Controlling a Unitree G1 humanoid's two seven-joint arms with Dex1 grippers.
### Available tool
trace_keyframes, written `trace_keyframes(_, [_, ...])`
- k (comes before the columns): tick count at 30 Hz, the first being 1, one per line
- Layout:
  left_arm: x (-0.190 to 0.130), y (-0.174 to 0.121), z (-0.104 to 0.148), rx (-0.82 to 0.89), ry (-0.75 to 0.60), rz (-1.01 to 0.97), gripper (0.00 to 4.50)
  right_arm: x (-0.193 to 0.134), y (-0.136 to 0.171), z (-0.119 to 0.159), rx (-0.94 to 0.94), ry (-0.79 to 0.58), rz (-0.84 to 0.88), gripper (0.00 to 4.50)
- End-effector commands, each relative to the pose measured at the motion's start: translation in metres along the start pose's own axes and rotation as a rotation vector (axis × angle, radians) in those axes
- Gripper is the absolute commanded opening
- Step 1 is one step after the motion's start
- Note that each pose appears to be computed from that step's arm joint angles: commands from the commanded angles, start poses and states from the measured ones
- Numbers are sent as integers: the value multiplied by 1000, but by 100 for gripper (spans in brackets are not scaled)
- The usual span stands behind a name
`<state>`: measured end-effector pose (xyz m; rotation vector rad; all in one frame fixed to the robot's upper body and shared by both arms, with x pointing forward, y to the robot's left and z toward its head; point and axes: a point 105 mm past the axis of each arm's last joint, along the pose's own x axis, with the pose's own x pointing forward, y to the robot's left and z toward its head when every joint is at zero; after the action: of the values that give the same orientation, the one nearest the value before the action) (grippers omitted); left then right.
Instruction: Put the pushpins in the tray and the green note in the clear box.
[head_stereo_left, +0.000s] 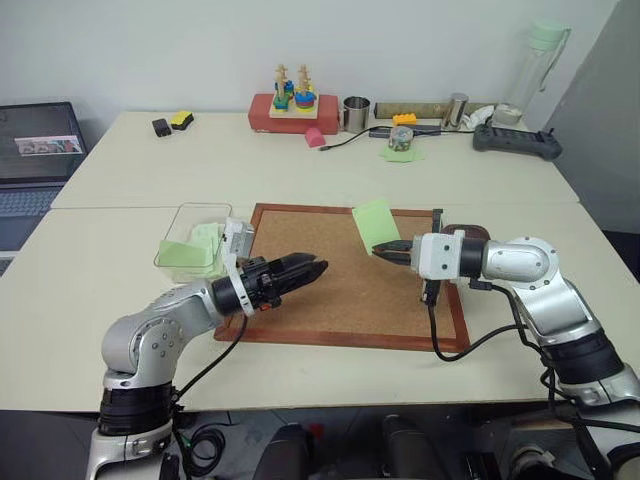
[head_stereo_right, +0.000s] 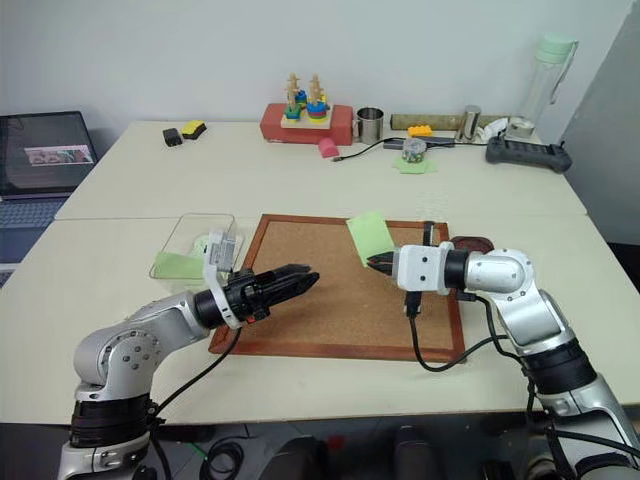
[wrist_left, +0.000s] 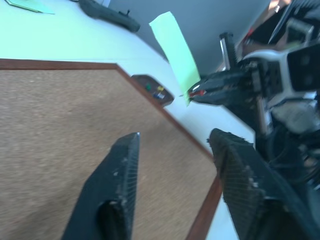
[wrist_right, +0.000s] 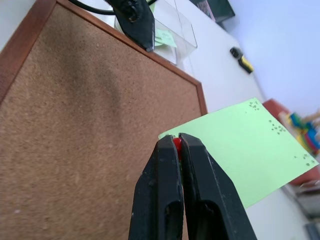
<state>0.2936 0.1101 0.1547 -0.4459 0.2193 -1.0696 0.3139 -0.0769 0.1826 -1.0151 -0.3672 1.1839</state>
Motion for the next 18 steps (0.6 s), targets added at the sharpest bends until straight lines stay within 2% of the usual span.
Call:
trace_keyframes(1, [18,-10,12,0,-64,-36,319,3,-5,19,-155,-71,-17,0])
trace_keyframes(4, [30,-10,20,-21,-120,-43,376,5,-1,23,-188,-91,-9,0])
trace_keyframes(10, [44,-15,31,-60,-182,-95,376,9,4,28,-199,-111,-4,0])
trace_keyframes(13, [46,-16,29,-64,-167,-110,334,11,5,30,-197,-121,-7,0])
trace_keyframes(18, [46,-17,27,-83,-163,-128,233,12,4,31,-197,-126,-16,0])
